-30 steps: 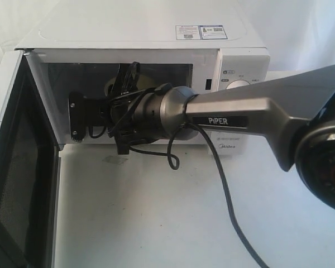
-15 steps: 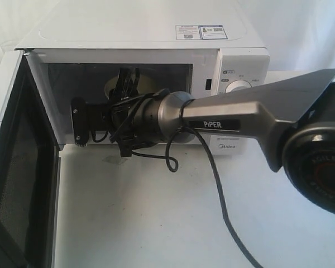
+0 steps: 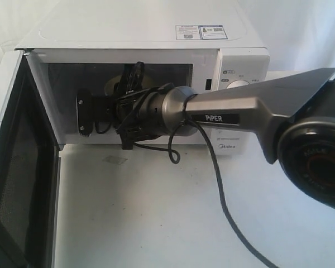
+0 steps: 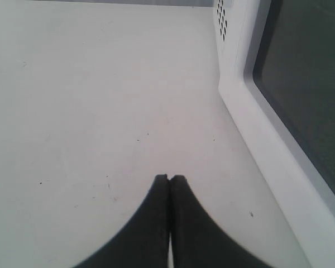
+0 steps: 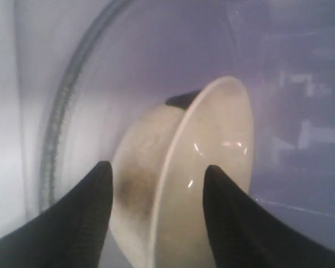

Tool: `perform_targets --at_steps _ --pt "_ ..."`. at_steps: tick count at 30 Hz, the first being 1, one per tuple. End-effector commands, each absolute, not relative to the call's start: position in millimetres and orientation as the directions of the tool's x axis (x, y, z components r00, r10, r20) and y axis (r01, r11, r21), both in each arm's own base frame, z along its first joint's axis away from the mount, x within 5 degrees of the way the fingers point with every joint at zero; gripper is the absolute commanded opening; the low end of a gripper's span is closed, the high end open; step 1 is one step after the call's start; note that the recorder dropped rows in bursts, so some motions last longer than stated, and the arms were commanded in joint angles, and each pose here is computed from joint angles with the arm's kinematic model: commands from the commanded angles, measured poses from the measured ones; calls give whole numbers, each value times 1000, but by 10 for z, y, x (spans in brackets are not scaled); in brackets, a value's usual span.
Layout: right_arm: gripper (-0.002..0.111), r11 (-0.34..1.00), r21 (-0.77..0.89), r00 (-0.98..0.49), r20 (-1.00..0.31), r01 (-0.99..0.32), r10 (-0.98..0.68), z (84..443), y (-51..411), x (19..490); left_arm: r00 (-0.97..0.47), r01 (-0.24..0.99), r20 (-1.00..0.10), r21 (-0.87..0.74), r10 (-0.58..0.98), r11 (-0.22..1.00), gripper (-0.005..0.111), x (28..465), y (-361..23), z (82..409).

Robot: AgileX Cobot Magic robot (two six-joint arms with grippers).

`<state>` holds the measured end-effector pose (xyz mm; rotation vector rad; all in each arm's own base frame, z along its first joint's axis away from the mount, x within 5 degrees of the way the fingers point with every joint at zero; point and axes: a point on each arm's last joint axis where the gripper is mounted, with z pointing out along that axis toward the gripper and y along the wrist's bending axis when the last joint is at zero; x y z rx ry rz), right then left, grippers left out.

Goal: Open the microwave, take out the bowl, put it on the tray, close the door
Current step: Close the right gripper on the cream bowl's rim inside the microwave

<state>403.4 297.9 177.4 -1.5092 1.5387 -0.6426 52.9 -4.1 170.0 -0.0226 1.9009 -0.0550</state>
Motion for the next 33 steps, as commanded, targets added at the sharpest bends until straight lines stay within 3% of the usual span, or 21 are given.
perform_targets --at_steps 1,16,20,24,33 --pt "47 152 -838 84 -228 -524 -970 1731 2960 4090 -322 15 -945 -60 -52 998 0 527 -45 1694" --pt "46 136 -835 97 -220 -533 -971 1615 3004 4126 -322 15 -945 -60 -52 998 0 527 -45 1694" --pt "29 136 -835 97 -220 -533 -971 1615 3004 4126 -322 15 -945 -60 -52 998 0 527 -45 1694" --pt "0 135 -838 87 -212 -529 -973 1616 2991 4130 -322 15 -945 -60 -52 998 0 527 -45 1694" --pt "0 141 -840 112 -232 -525 -966 1728 3157 3977 -322 15 -945 -60 -52 998 0 527 -45 1694"
